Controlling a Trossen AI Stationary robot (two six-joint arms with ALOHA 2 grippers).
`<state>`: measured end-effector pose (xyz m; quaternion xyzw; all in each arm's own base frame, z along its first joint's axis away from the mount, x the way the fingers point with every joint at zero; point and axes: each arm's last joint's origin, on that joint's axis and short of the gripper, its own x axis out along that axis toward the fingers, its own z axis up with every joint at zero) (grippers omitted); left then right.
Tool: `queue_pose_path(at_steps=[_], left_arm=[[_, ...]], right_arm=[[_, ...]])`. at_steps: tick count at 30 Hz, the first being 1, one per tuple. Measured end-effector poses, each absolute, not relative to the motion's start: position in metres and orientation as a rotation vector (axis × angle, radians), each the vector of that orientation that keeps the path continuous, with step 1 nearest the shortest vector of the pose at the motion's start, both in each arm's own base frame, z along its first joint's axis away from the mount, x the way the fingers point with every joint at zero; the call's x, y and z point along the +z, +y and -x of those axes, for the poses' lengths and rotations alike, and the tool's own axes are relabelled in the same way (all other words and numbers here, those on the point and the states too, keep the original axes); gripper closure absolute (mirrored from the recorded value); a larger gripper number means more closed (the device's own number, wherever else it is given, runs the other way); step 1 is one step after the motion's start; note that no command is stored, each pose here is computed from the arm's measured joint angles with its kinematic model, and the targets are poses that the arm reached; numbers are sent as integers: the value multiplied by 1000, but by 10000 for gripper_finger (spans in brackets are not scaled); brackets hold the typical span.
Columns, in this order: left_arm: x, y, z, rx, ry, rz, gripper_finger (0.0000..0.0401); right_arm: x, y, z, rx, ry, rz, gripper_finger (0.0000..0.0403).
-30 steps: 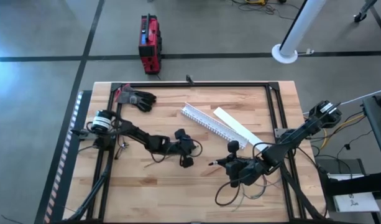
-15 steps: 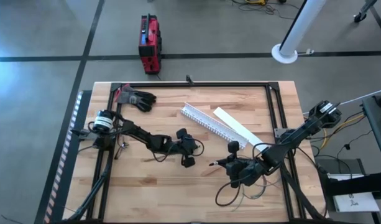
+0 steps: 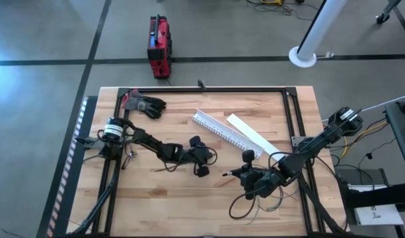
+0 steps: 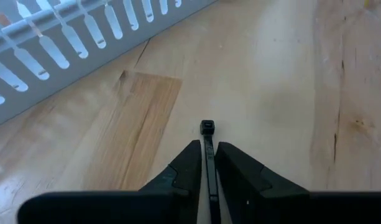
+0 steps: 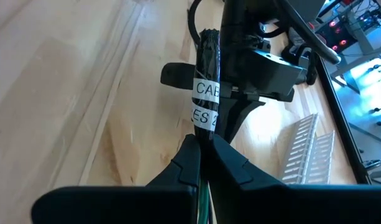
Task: Ziptie cables
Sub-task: Wrap the cables together using the zip tie
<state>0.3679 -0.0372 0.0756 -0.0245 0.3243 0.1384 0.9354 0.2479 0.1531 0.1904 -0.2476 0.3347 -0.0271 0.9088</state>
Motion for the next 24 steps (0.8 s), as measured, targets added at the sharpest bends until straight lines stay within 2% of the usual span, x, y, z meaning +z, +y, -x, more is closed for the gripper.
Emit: queue_pose_path(at_steps=[3, 8, 24], left_arm=[[73, -37, -368, 285, 671, 42, 392], [84, -38, -368, 287, 644, 14, 399], [192, -55, -346, 238, 428, -32, 400]], right_arm=[[190, 153, -248, -54, 691, 516, 403], [190, 153, -248, -50, 693, 529, 403], [184, 149, -242, -78, 737, 516, 403]])
